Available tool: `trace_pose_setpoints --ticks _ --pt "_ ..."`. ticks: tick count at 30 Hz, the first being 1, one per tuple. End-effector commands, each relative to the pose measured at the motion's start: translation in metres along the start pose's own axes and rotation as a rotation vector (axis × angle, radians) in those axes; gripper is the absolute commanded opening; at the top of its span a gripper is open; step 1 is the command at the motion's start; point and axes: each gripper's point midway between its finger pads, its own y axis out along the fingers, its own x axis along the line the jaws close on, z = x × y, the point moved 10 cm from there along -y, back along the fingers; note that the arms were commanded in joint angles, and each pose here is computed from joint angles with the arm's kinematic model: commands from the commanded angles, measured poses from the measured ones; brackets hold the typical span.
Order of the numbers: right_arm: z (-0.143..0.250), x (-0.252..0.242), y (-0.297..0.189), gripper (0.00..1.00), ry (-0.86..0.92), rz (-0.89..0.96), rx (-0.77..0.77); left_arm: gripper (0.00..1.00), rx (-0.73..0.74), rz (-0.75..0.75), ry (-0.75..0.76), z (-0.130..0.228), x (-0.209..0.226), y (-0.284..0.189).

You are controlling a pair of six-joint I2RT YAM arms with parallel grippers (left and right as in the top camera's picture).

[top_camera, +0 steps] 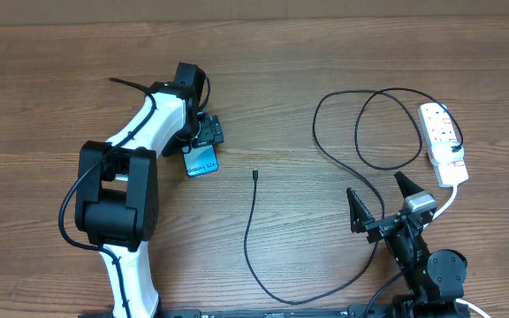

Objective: Plug charger to phone and switch on socket

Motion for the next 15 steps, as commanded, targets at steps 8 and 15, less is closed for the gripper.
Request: trace_pose_setpoints --ticks 8,15 --pt "0.0024 0.0001 0.0003 1.00 0.003 -0.001 -0.002 0.86 0.209 -0.045 -0.001 0.0296 0.0171 0.0769" --pt "0.0024 0.0001 0.0003 1.00 0.003 -0.001 -0.002 0.69 0.233 -0.055 -0.001 0.0331 0.0186 0.0762"
